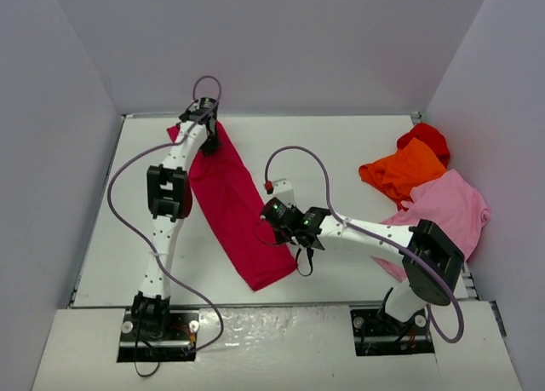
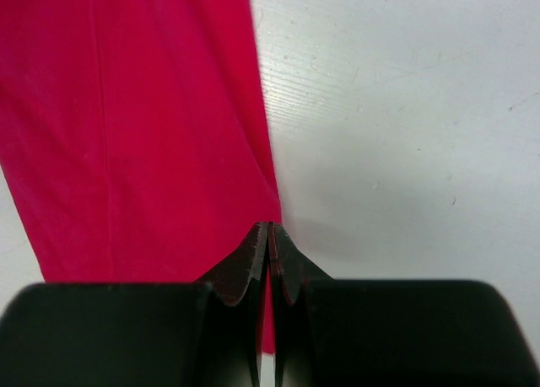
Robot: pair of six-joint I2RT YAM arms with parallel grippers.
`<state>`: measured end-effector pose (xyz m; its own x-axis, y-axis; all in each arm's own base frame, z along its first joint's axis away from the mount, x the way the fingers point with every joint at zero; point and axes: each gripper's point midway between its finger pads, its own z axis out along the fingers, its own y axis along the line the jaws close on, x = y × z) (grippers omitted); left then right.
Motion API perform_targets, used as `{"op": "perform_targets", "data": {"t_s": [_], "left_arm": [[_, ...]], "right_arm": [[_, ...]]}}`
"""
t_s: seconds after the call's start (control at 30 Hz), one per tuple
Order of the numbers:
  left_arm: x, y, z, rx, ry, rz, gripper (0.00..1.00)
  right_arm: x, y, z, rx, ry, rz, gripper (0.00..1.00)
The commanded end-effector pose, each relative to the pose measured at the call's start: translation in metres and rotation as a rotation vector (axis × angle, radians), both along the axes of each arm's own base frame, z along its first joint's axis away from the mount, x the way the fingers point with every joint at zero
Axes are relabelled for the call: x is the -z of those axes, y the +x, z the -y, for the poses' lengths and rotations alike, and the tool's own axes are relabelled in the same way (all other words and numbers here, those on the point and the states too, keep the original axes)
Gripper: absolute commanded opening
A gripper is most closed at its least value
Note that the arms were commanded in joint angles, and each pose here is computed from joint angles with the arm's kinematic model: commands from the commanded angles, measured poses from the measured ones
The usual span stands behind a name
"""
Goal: Fold and stack the t-shirts
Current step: Rotate the tshirt 90 degrees
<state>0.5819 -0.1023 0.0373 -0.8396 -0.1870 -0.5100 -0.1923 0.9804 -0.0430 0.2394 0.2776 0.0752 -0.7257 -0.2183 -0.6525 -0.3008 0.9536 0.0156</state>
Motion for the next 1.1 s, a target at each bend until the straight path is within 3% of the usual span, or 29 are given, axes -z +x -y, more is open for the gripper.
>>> {"op": "perform_targets", "data": {"t_s": [0.0,0.1,0.2,0.33,0.43,0.57,0.67,0.77,0.87,1.07], "left_arm": [[-0.002,-0.03,0.101,0.289,-0.129,-0.061,0.0],[-0.005,-0.041,0.127,0.327,-0.173,-0.054,0.0],[-0.033,-0.049,0.121,0.321,-0.122,0.005,0.0],[-0.154,-0.05,0.095,0.257,-0.055,0.323,0.0],[-0.209,-0.067,0.072,0.194,-0.03,0.437,0.0],[-0.252,-0.097,0.05,0.166,-0.009,0.507,0.0],[-0.26,-0.122,0.04,0.159,-0.008,0.489,0.0],[-0.265,-0.16,0.039,0.17,-0.084,0.473,0.0],[-0.25,-0.19,0.045,0.18,-0.184,0.436,0.0],[-0.206,-0.24,0.044,0.195,-0.256,0.325,0.0]], "right_arm": [[-0.002,0.01,-0.004,0.023,0.011,0.017,0.0],[0.002,0.014,-0.004,0.024,-0.003,0.021,0.0],[0.004,0.017,-0.004,0.023,0.004,0.018,0.0],[-0.006,0.043,-0.005,0.044,0.072,0.053,0.0],[-0.02,0.077,-0.005,0.055,0.098,0.097,0.0],[-0.021,0.132,-0.001,0.083,0.108,0.127,0.0],[-0.027,0.175,-0.015,0.049,0.136,0.149,0.0],[-0.017,0.215,-0.035,-0.001,0.161,0.142,0.0],[-0.045,0.255,-0.072,-0.068,0.227,0.194,0.0],[-0.004,0.285,-0.094,-0.117,0.219,0.131,0.0]]}}
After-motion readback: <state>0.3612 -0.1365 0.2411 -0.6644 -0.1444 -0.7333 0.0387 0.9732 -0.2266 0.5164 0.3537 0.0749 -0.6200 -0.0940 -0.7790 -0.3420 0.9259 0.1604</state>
